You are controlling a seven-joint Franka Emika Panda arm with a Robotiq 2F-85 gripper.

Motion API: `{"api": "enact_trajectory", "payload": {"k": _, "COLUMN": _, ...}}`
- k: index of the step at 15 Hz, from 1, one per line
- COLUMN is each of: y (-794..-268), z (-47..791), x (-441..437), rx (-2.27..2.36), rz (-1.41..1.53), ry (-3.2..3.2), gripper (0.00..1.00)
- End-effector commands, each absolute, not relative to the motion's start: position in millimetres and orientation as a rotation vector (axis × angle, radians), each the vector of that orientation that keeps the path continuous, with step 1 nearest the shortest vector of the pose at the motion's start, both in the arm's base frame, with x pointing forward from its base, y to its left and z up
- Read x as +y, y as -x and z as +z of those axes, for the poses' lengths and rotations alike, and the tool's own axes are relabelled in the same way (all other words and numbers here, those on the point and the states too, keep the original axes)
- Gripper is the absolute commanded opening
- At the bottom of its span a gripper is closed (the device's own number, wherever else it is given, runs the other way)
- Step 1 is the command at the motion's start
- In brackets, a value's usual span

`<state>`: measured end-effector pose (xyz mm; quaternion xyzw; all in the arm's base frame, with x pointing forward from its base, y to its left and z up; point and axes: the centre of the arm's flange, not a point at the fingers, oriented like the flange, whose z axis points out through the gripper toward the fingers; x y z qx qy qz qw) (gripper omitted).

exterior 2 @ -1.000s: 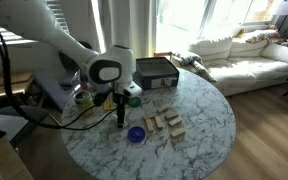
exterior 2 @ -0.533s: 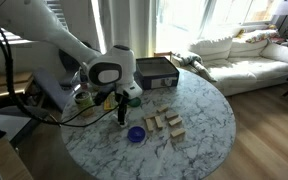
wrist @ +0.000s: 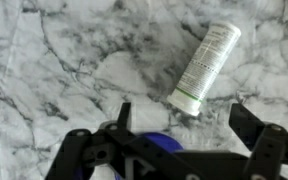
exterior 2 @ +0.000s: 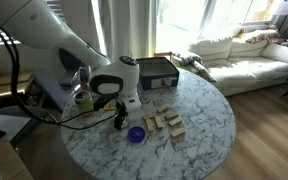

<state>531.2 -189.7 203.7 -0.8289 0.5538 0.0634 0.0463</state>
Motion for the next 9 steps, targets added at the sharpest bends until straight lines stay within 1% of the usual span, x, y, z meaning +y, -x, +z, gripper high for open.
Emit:
{"api": "enact_trajectory", "payload": {"k": 1, "y": -527, "z": 189, "x": -200, "rx": 1.74, "rz": 0.24, "ry": 2.367, "gripper": 1.0}}
{"api": "enact_trajectory", "payload": {"k": 3, "y": -523, "z": 184, "x": -204, "rx": 1.761, "rz": 0.264, "ry": 2.308, "gripper": 1.0}}
{"api": "enact_trajectory", "payload": {"k": 4, "y": -522, "z": 182, "x": -206, "rx": 1.766, "rz": 0.274, "ry": 2.283, "gripper": 0.88}}
{"api": "enact_trajectory", "payload": {"k": 5, "y": -521, "z": 181, "x": -207, "rx": 1.774, "rz": 0.278, "ry": 2.266, "gripper": 0.74}}
{"api": "enact_trajectory", "payload": {"k": 9, "y": -519, "z": 179, "x": -212, "rx": 1.793, "rz": 0.268, "ry": 2.215, "gripper": 0.42}}
